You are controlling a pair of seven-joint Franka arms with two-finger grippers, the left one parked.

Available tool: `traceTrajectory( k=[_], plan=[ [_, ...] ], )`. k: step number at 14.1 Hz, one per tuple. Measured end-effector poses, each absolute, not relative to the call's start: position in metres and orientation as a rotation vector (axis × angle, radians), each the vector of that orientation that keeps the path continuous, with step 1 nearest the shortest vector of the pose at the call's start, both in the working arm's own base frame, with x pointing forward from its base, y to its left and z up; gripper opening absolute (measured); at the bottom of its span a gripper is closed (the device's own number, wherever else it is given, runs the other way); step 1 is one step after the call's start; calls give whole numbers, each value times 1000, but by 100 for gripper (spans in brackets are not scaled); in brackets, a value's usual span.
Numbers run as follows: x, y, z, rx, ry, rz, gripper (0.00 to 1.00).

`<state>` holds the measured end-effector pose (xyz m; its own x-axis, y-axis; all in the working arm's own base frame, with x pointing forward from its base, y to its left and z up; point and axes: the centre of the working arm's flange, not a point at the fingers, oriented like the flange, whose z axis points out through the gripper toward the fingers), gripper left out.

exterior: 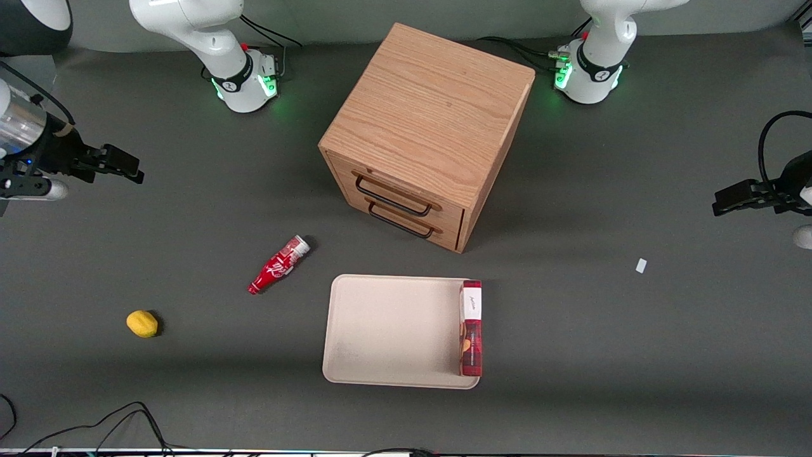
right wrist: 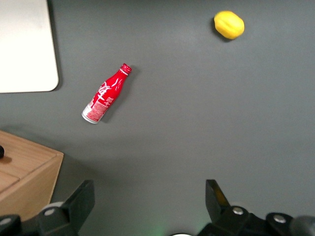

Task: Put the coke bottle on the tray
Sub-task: 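Move the open right gripper over the red Coca-Cola bottle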

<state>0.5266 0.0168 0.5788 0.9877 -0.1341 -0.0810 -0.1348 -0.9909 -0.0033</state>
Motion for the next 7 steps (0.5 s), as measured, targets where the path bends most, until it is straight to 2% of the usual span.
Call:
traceTrajectory(
  k=[2, 4, 7],
  plan=[
    [534, 38, 563, -3125, 337, 152, 100],
    [545, 64, 538, -3118, 475, 130, 100],
    [558, 98, 476, -3089, 654, 91, 100]
  ],
)
